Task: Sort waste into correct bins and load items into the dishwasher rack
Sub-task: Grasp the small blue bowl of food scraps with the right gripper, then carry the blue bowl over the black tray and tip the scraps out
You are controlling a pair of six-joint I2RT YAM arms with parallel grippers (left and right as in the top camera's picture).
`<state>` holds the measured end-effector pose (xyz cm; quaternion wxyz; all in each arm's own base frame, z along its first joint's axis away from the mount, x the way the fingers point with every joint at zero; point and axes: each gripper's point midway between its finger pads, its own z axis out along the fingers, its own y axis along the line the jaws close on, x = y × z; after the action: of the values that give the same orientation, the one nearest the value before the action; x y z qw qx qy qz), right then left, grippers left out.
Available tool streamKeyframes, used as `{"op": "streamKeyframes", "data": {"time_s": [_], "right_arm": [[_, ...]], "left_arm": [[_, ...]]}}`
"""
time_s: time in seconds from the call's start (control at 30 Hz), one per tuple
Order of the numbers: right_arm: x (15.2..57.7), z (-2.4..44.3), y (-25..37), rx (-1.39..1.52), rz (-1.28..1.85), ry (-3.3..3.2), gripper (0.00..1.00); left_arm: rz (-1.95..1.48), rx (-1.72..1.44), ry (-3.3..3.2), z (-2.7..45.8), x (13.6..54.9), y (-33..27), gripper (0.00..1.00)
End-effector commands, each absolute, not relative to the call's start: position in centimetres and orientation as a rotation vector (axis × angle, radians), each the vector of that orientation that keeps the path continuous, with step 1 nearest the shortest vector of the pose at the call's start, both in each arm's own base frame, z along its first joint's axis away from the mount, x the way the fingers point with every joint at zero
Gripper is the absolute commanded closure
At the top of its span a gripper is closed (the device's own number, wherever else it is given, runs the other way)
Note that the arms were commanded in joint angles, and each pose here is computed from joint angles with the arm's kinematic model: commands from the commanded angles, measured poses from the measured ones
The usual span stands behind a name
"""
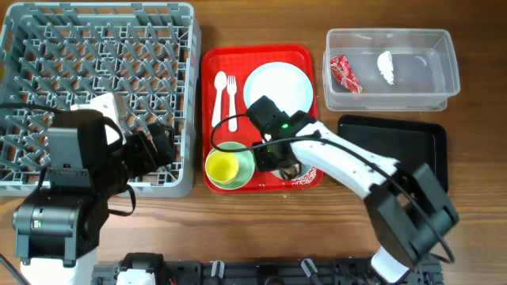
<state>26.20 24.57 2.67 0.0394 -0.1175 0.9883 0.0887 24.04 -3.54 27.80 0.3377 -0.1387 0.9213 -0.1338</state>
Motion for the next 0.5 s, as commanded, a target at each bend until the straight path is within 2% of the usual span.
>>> {"op": "streamKeyframes", "data": {"time_s": [0.0, 0.23, 0.47], "right_arm": [[26.6, 1.7, 23.9, -0.313, 0.196, 3.039, 0.95], [27.4, 6.0, 24.4, -0.293, 0.291, 2.933, 0.96], [29.1, 12.4, 20.9, -0.001, 0.395, 2.813, 0.96]], "left_arm": [[-0.359, -0.373, 2.388, 28.4, 24.1, -3.5, 0.00], [-0.359, -0.373, 2.387, 28.4, 24.1, -3.5, 0.00], [-0.358, -0.373, 2.388, 28.3, 24.1, -3.5, 0.00]]}}
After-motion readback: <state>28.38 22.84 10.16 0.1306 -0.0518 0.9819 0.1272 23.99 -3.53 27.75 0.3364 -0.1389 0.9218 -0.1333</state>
